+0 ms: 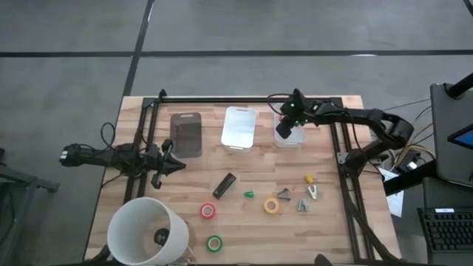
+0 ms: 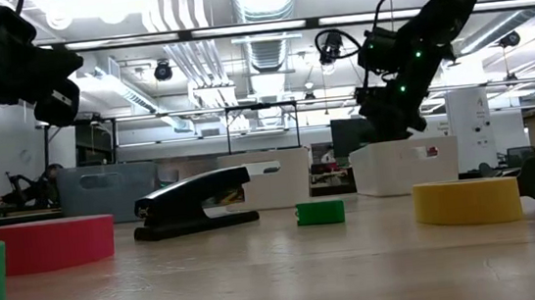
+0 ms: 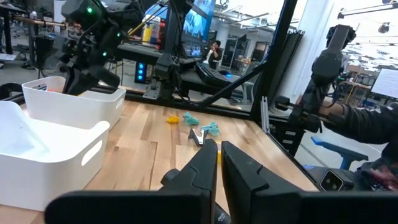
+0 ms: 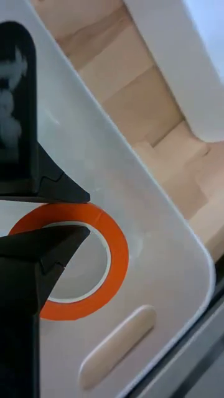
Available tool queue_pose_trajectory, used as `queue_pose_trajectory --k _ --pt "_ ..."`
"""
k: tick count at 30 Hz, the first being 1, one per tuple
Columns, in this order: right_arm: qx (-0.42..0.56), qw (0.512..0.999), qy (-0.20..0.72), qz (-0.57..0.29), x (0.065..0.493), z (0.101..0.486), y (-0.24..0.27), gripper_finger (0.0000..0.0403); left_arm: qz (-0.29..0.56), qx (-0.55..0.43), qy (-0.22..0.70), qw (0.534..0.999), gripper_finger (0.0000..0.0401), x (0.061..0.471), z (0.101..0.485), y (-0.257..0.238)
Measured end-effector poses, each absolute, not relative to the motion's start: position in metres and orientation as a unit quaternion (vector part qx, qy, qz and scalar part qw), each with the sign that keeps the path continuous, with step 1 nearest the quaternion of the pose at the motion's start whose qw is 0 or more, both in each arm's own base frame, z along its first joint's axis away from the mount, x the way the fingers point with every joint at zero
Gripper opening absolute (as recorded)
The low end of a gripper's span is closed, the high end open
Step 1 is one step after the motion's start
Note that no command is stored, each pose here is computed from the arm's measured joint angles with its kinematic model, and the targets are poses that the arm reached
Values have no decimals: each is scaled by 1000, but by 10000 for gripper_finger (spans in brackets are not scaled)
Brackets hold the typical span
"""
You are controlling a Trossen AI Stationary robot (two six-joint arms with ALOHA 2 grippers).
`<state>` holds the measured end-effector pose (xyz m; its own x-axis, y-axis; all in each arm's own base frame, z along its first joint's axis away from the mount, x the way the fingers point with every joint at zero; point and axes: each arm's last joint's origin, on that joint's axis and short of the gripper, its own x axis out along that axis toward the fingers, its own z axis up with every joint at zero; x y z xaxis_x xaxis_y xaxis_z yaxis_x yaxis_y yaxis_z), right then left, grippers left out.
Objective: Pick and place Stapler, Stapler remover, tape
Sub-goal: Put the orange tape into the right white bin, then put the yellow tape into the right white bin
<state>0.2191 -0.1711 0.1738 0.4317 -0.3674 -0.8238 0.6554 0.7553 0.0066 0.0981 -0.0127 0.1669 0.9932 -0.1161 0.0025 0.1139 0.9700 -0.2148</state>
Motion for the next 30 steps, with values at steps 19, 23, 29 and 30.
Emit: queue_pose_trajectory --k 19,23,29,30 --pt "167 820 449 -314 221 164 -174 94 -58 -108 5 992 25 98 167 -13" --pt "164 818 449 -320 221 165 -174 110 -58 -108 5 992 24 98 167 -13" --pt "168 811 462 -317 216 171 -170 132 -58 -108 5 992 25 98 167 -13" --pt "169 809 466 -316 214 174 -168 134 -58 -108 5 992 26 98 167 -13"
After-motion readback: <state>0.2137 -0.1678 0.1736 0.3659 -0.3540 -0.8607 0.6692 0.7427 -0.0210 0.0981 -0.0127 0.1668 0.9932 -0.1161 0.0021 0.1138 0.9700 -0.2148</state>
